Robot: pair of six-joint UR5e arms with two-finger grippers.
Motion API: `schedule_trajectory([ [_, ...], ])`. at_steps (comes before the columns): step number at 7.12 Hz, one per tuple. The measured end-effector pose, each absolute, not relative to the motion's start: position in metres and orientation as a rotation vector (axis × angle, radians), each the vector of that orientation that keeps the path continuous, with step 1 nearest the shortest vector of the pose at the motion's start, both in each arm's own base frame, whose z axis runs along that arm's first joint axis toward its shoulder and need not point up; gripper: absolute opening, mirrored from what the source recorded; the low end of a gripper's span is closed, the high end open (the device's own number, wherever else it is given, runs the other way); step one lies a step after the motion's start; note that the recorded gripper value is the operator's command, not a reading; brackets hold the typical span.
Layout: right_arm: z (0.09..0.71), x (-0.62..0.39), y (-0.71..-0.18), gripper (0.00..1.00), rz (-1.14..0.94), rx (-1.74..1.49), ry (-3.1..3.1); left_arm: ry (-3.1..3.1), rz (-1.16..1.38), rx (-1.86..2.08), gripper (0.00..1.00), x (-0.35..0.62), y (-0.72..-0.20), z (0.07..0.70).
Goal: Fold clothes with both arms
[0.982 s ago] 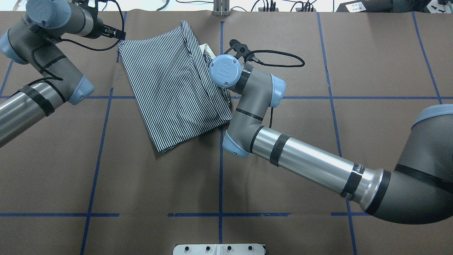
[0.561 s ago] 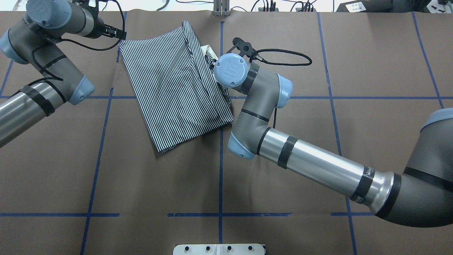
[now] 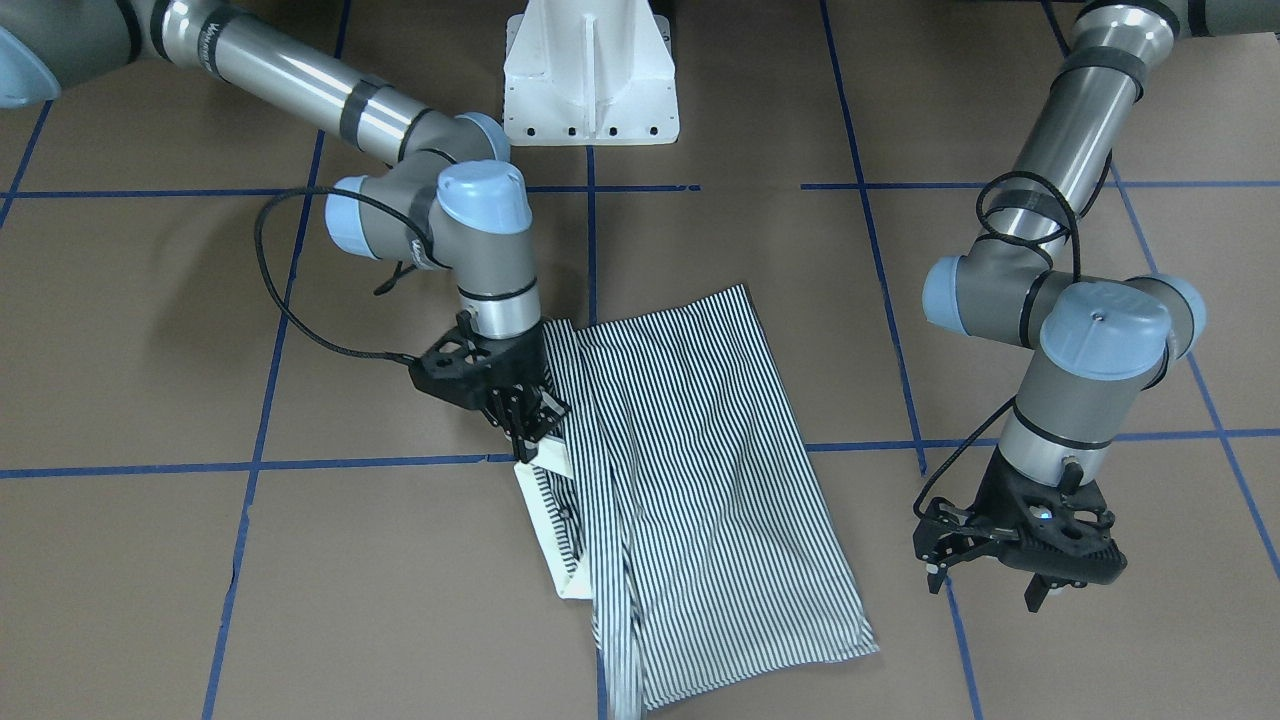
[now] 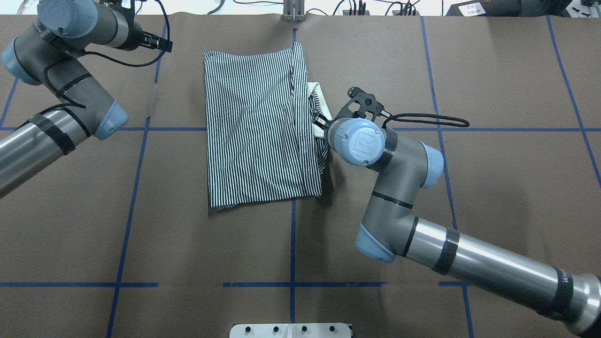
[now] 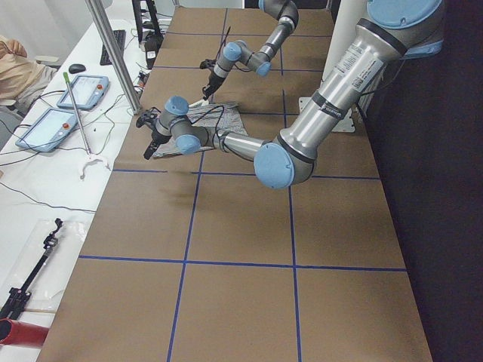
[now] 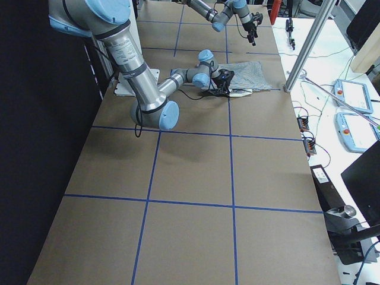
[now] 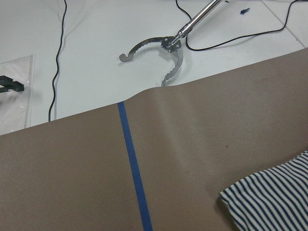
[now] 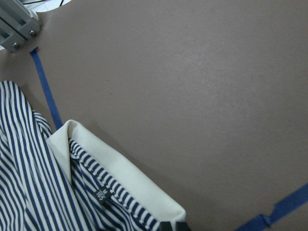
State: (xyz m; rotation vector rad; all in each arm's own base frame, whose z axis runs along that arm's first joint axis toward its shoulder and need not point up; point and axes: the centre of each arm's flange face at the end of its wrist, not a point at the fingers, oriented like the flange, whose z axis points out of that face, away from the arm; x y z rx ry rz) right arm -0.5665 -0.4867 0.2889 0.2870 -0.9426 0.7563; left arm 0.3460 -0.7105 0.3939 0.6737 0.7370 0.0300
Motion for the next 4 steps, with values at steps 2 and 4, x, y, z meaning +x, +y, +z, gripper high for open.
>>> schedule_trajectory([
  [2,0.312,-0.553,-0.461,0.0,0.742,0.306,-0.931,0.742,0.034,0.674,1.0,0.349,-0.707,0.393],
  [4,0.33,-0.536,-0.44,0.99,0.731,0.321,-0.925,0.745,0.035,0.675,1.0,0.35,-0.705,0.392],
])
